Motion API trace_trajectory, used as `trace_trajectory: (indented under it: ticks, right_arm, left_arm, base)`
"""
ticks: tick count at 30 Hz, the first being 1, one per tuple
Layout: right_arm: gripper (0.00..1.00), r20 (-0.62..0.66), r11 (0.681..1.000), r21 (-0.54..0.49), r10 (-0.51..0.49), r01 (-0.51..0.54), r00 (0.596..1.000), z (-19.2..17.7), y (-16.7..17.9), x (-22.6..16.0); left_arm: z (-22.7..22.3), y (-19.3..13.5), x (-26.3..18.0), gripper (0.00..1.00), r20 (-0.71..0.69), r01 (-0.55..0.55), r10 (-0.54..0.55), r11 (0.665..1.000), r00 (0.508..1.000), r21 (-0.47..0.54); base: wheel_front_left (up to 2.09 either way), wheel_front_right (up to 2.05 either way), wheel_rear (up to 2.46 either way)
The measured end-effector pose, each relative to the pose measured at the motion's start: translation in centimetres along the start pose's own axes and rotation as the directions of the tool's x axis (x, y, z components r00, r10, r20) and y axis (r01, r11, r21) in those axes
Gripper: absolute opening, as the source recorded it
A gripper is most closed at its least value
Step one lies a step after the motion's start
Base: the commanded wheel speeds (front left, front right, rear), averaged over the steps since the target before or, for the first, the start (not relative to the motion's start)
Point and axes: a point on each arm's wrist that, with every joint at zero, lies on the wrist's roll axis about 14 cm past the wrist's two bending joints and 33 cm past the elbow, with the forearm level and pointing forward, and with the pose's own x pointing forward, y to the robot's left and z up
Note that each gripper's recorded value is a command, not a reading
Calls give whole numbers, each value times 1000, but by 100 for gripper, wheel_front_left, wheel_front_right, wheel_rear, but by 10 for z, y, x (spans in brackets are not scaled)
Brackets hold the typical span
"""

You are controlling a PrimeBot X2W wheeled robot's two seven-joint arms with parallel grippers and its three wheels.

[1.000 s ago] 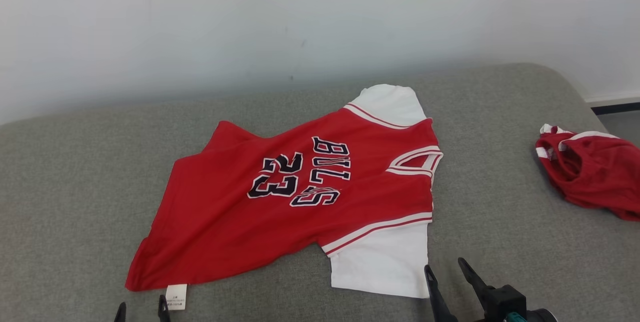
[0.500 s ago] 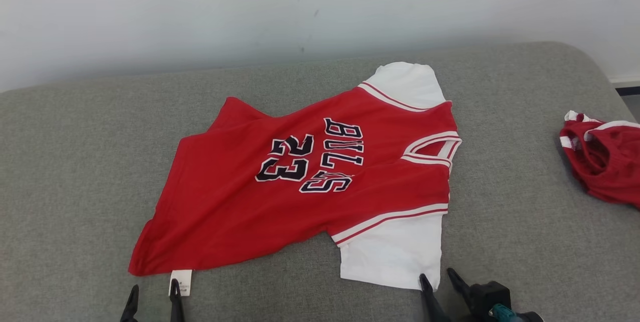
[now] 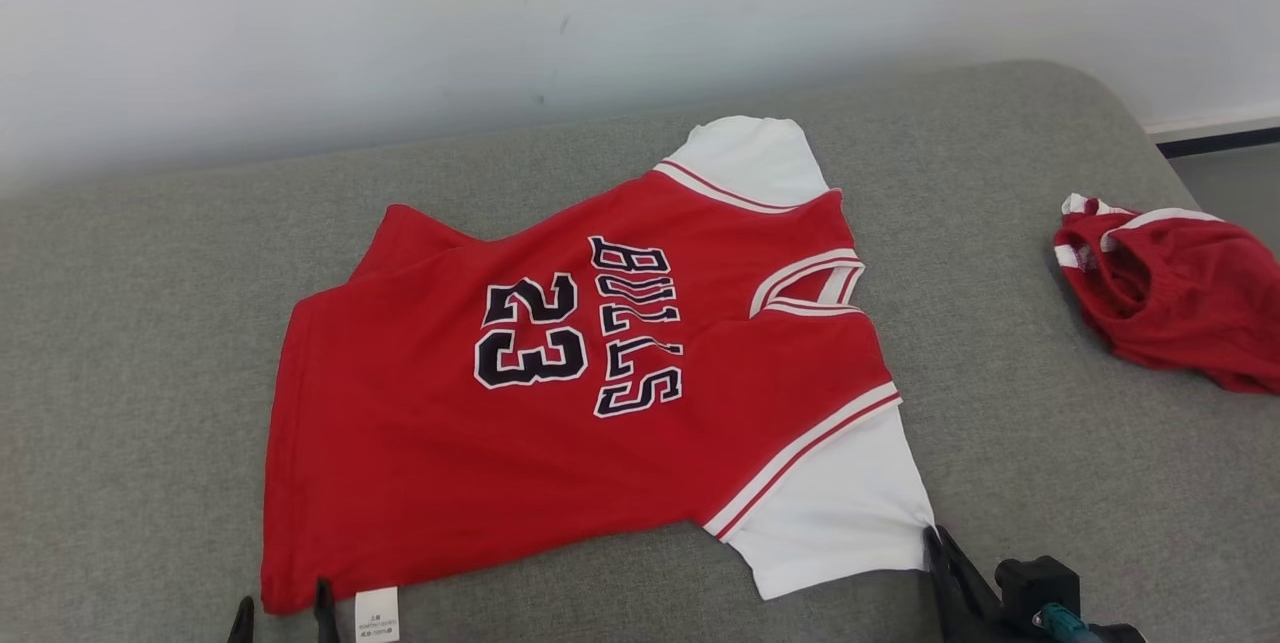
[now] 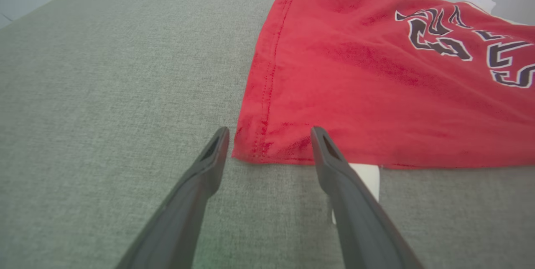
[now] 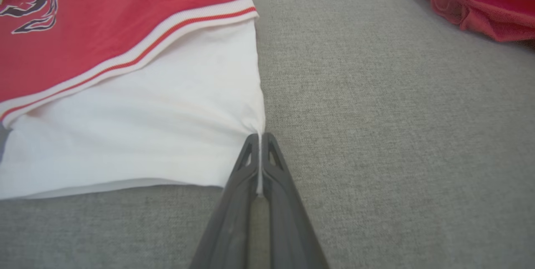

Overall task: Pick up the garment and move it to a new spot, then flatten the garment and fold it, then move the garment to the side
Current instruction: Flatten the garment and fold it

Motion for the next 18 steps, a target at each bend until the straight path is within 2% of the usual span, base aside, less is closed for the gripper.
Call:
trace_trajectory:
  ticks: [13, 15, 18]
  right_arm:
    - [0, 5, 1000, -2, -31, 31, 1000, 2, -10, 0]
    - [0, 10, 999, -2, -34, 34, 999, 4, -11, 1]
    - [0, 19, 999, -2, -36, 36, 999, 7, -12, 1]
  left_arm:
    - [-25, 0, 11, 98, -89, -24, 20, 998, 996, -54]
    - [-28, -1, 12, 0, -100, -23, 18, 998, 995, -54]
    - [-28, -3, 14, 0, -103, -14, 8, 998, 995, -58]
  base:
    - [0, 0, 0]
    - [0, 0, 0]
    - [0, 0, 0]
